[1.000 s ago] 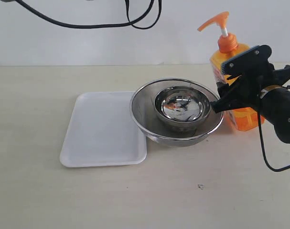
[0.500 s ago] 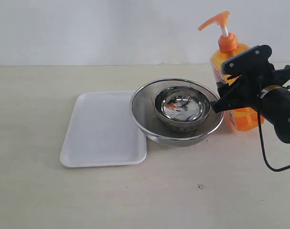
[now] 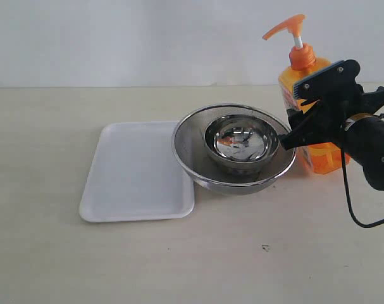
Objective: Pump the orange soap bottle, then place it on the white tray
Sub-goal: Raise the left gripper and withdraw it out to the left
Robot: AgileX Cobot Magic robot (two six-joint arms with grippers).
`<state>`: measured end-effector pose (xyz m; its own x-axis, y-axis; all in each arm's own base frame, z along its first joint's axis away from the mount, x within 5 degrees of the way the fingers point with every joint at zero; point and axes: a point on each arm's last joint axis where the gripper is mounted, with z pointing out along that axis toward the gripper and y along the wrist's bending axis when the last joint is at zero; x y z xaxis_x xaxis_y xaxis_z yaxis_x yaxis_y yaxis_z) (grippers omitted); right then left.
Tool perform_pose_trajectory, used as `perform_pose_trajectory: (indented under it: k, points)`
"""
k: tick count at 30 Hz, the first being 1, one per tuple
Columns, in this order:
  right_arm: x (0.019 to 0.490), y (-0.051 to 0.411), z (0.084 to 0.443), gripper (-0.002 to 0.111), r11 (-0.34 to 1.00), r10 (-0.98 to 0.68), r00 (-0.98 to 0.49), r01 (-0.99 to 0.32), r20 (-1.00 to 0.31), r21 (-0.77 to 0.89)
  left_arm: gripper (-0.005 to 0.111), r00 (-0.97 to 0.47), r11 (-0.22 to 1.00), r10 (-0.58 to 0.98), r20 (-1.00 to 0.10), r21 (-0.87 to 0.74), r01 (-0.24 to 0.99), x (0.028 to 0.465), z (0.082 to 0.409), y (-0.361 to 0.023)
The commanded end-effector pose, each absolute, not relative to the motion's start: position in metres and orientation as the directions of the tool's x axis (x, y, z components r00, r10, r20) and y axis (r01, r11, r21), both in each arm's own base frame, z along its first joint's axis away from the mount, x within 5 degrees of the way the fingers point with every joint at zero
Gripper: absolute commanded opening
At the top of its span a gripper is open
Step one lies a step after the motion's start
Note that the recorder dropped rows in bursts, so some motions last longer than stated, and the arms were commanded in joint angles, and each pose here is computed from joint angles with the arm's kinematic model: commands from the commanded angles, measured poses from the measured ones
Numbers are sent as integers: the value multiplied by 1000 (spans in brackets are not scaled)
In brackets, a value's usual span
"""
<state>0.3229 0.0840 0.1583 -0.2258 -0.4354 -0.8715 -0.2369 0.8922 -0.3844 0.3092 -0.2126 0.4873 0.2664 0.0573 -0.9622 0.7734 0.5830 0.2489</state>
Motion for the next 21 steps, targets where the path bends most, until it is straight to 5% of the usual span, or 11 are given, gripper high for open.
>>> perform_pose_trajectory:
  k: [1, 21]
  points:
    - [324, 85, 164, 0, 890, -438, -192, -229, -878, -394, 5, 234, 609, 59, -970, 221, 762, 305, 486, -191]
    - [325, 85, 164, 0, 893, -433, -197, -224, -879, -390, 5, 300, 798, 116, -947, 269, 540, 244, 499, -118]
